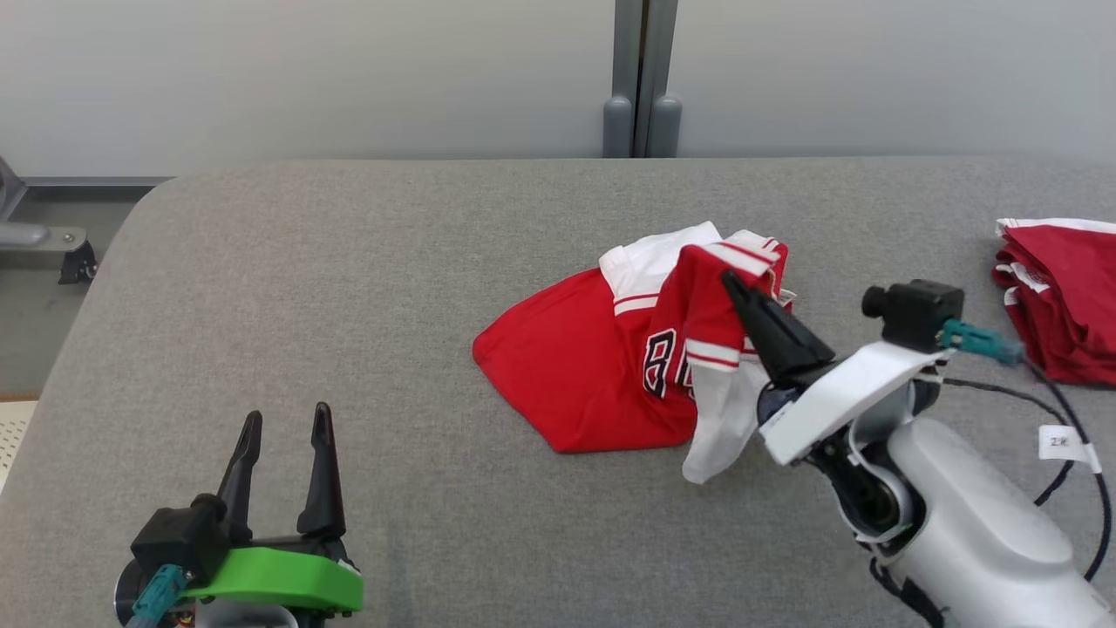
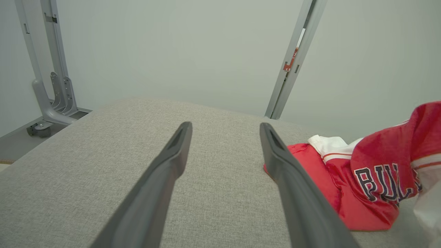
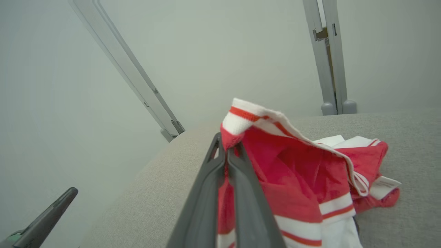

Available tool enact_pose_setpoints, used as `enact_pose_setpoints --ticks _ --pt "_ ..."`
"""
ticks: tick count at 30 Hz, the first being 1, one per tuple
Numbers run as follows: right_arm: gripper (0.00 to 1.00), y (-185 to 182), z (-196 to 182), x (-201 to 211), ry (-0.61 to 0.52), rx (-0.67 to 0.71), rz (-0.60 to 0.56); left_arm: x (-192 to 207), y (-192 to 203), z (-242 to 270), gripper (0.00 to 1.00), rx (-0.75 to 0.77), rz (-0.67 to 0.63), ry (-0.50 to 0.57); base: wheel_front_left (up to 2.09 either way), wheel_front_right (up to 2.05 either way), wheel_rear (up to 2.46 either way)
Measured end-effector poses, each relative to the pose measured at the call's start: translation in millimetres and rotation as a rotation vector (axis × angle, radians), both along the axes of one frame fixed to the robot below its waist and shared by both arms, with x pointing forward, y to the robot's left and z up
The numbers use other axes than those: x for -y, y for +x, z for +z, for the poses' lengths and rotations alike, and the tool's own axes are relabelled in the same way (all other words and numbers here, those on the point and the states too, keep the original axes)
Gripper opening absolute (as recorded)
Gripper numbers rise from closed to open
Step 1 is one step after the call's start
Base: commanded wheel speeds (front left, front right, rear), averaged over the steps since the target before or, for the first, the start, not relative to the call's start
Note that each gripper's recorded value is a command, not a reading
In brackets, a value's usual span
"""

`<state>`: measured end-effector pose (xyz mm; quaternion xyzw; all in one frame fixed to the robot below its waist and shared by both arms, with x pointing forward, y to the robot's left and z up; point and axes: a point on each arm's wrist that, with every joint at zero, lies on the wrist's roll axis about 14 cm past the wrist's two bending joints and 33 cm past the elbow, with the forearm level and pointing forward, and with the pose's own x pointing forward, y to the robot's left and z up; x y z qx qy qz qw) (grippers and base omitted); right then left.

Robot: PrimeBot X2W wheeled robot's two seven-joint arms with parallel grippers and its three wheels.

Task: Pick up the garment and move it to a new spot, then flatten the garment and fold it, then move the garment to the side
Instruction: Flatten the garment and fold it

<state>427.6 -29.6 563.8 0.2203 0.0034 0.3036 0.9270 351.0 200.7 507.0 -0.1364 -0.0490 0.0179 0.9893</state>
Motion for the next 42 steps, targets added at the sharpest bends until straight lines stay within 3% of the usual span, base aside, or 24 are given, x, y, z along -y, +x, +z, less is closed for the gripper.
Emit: enact_pose_setpoints --ticks 3,7,13,20,21,22,23,24,29,34,42 --pt "0.0 8 17 29 0.033 0.012 -0.054 3 2 -1 1.0 -0.002 -0.011 -0.001 0.0 0.0 0.0" --pt "0.0 17 12 78 0.024 -0.023 -0.162 7 6 -4 1.0 -0.01 -0.022 -0.002 0.0 0.0 0.0" --pt "0.0 26 -22 150 0.014 -0.138 -0.352 13 15 -12 1.0 -0.034 -0.043 -0.001 0.0 0.0 0.0" --pt "0.0 36 -75 195 0.049 -0.304 -0.507 23 36 -20 1.0 -0.056 -0.078 0.007 0.0 0.0 0.0" --pt "0.03 38 -80 198 0.035 -0.314 -0.515 24 39 -21 1.0 -0.059 -0.083 0.007 0.0 0.0 0.0" --pt "0.38 42 -85 199 0.022 -0.318 -0.526 25 42 -23 1.0 -0.063 -0.086 0.007 0.0 0.0 0.0" --pt "0.93 45 -89 200 0.001 -0.321 -0.534 26 44 -25 1.0 -0.068 -0.088 0.007 0.0 0.0 0.0" --pt "1.0 48 -92 200 -0.023 -0.322 -0.533 26 45 -27 1.0 -0.073 -0.089 0.007 0.0 0.0 0.0" --pt "1.0 56 -91 192 -0.075 -0.257 -0.54 27 46 -33 1.0 -0.092 -0.093 0.006 0.0 0.0 0.0" --pt "1.0 53 -51 185 -0.04 -0.088 -0.544 24 42 -26 1.0 -0.073 -0.082 0.006 0.0 0.0 0.0" --pt "1.0 14 -19 160 -0.122 0.091 -0.498 30 32 -14 1.0 -0.038 -0.099 0.002 0.0 0.0 0.0"
